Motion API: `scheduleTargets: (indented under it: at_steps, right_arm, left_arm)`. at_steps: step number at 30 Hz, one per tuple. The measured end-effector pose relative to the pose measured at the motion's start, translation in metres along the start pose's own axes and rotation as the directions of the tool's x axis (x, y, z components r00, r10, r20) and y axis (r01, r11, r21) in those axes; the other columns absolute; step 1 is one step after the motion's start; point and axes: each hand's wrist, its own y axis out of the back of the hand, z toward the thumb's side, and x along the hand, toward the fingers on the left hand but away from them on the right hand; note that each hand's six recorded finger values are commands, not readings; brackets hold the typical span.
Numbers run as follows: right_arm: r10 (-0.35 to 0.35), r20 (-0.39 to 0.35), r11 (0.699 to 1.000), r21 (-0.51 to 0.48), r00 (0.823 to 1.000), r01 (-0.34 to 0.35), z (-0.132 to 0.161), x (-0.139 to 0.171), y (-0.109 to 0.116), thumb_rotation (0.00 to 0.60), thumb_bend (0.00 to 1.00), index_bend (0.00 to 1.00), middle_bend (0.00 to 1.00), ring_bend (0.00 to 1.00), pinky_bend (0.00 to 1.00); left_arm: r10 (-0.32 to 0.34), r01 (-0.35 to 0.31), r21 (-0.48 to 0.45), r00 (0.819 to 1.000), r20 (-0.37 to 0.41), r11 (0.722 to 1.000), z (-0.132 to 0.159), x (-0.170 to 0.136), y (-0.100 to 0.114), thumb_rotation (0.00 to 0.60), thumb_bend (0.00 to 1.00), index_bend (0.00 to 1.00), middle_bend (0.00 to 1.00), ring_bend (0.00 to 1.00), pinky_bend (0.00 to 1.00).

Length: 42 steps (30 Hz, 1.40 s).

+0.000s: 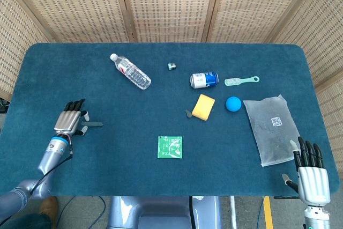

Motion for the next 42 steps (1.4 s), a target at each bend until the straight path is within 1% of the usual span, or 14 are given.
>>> scheduleTargets:
  at_steps: [11,19,21,24,33,38,42]
  right_arm:
    - [0.002,-0.002,1.0,-0.005,1.0,-0.002,0.0,0.0,0.0,0.6,0.0,0.0,0.0,0.0,0.0]
    - [0.003,-0.005,1.0,-0.01,1.0,-0.003,0.0,0.0,0.001,0.6,0.0,0.0,0.0,0.0,0.0]
    - [0.004,-0.005,1.0,-0.01,1.0,-0.004,0.0,0.0,0.001,0.6,0.0,0.0,0.0,0.0,0.0]
    - [0.004,-0.007,1.0,-0.012,1.0,-0.004,0.0,0.0,0.001,0.6,0.0,0.0,0.0,0.0,0.0]
    - [0.005,-0.006,1.0,-0.015,1.0,-0.005,0.0,0.0,0.001,0.6,0.0,0.0,0.0,0.0,0.0]
    - [0.006,-0.007,1.0,-0.017,1.0,-0.006,0.0,0.0,0.001,0.6,0.0,0.0,0.0,0.0,0.0]
    - [0.009,-0.009,1.0,-0.018,1.0,-0.009,0.0,0.0,0.0,0.6,0.0,0.0,0.0,0.0,0.0]
  left_arm:
    - [-0.008,0.009,0.02,1.0,-0.017,1.0,0.001,0.002,-0.002,0.6,0.38,0.5,0.0,0.0,0.0]
    - [-0.014,0.015,0.023,0.999,-0.032,1.0,-0.001,0.004,-0.003,0.6,0.38,0.53,0.0,0.0,0.0]
    - [-0.013,0.014,0.024,0.999,-0.035,1.0,-0.002,0.004,-0.003,0.6,0.4,0.54,0.0,0.0,0.0]
    - [-0.014,0.015,0.026,0.999,-0.039,1.0,-0.003,0.004,-0.003,0.6,0.44,0.55,0.0,0.0,0.0]
    - [-0.01,0.011,0.011,0.999,-0.037,1.0,-0.001,0.004,-0.003,0.6,0.48,0.65,0.0,0.0,0.0]
    - [0.012,-0.013,-0.022,0.999,-0.031,1.0,0.0,0.002,0.002,0.6,0.48,0.71,0.0,0.0,0.0]
    - [0.029,-0.03,-0.063,0.999,-0.017,0.998,0.002,-0.001,0.008,0.6,0.48,0.74,0.0,0.0,0.0]
